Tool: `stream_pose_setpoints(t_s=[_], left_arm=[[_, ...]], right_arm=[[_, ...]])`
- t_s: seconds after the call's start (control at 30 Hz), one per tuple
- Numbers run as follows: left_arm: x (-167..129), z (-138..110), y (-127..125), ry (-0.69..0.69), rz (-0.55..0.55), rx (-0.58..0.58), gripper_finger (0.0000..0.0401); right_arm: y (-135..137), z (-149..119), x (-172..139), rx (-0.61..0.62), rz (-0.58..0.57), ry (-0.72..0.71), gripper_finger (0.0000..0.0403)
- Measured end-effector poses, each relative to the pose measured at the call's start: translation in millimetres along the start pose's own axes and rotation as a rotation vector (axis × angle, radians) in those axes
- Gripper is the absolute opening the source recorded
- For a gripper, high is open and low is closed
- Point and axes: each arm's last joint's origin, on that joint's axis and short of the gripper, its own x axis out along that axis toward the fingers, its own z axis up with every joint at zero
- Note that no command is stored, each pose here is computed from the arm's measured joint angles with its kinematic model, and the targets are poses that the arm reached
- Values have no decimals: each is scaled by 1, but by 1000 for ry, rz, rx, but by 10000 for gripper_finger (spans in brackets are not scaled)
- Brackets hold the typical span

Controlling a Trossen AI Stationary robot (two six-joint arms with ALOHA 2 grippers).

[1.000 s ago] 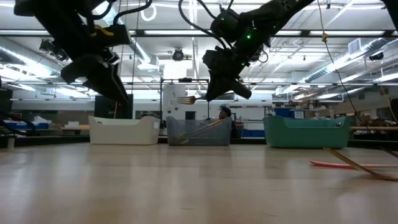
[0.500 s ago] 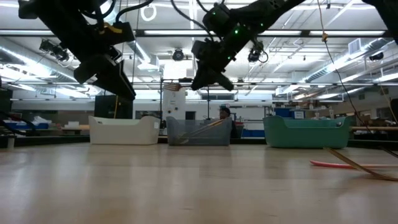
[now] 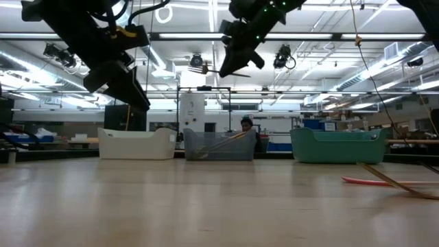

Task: Sort silverware by color (type)
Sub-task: Put the gold fork into the black bin

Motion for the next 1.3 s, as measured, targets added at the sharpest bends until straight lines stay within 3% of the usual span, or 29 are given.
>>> stream_pose_setpoints(t_s=[0.3, 0.6, 0.87, 0.97, 1.1, 1.3], left_arm=[[0, 5, 0, -40, -2, -26, 142], [-5, 19, 16, -151, -11, 75, 130], [2, 28, 35, -280, -207, 112, 119], [11, 18, 33, -392, -249, 114, 118], [19, 3, 35, -467, -207, 65, 118], [28, -8, 44, -444, -173, -44, 118]], right_arm=[[-8, -13, -14, 197, 119, -29, 28], [-11, -26, -17, 349, 240, -155, 28], [-10, -23, -17, 395, 252, -158, 28], [-9, -20, -17, 404, 264, -175, 28], [-10, -20, -17, 433, 248, -167, 28], [-11, -20, -10, 431, 223, -149, 28]])
